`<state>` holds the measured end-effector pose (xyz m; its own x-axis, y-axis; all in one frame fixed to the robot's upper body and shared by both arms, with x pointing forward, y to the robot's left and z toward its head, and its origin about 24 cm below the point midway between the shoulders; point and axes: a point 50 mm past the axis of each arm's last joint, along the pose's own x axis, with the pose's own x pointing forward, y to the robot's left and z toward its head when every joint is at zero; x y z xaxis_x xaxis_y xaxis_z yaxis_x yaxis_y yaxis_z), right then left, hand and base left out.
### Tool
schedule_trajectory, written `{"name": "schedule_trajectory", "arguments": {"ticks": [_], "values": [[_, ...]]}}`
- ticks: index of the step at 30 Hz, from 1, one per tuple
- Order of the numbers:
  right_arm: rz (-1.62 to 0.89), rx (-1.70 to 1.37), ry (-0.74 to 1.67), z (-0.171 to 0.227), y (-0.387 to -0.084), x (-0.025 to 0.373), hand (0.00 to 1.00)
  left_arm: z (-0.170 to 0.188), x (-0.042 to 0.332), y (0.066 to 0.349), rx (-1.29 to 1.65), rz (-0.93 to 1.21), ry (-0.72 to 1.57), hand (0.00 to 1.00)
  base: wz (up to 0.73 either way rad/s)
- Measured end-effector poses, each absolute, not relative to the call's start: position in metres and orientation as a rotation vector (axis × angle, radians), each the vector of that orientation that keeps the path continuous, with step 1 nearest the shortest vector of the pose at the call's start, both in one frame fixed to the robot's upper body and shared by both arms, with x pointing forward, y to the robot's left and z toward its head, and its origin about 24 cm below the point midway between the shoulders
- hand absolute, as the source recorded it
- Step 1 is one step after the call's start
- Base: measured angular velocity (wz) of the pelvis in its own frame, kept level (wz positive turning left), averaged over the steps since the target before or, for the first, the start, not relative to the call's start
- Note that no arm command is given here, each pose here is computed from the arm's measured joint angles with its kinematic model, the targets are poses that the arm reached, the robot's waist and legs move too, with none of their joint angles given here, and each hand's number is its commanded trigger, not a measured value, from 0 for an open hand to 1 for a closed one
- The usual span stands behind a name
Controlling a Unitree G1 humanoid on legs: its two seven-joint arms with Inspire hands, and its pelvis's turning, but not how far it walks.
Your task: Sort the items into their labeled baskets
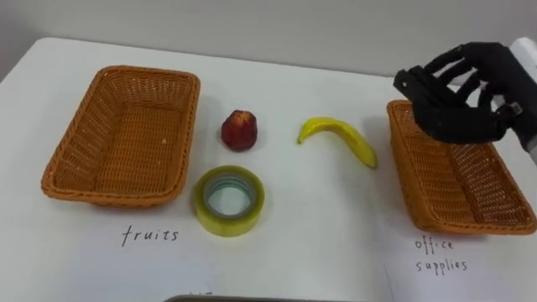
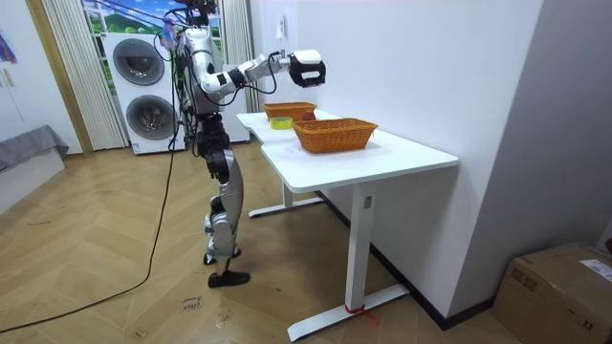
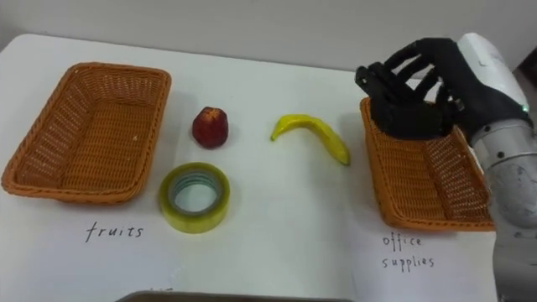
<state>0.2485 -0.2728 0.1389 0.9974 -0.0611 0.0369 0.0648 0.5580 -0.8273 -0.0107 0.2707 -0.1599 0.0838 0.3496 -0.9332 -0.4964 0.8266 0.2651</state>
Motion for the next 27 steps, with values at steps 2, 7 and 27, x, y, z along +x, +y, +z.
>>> {"name": "schedule_trajectory", "arguments": {"ticks": [2,7,27], "values": [[-0.096,-0.977,0.011,0.137,-0.278,0.248,1.0,-0.16,-0.011,0.27,-0.136,0.631,1.347,0.0,-0.04],[-0.171,-0.974,0.022,0.14,-0.292,0.245,1.0,-0.159,-0.016,0.272,-0.16,0.663,1.345,0.0,-0.01],[-0.223,-0.9,0.229,0.088,-0.318,0.234,1.0,-0.156,-0.014,0.277,-0.13,0.659,1.319,0.0,-0.01]]}}
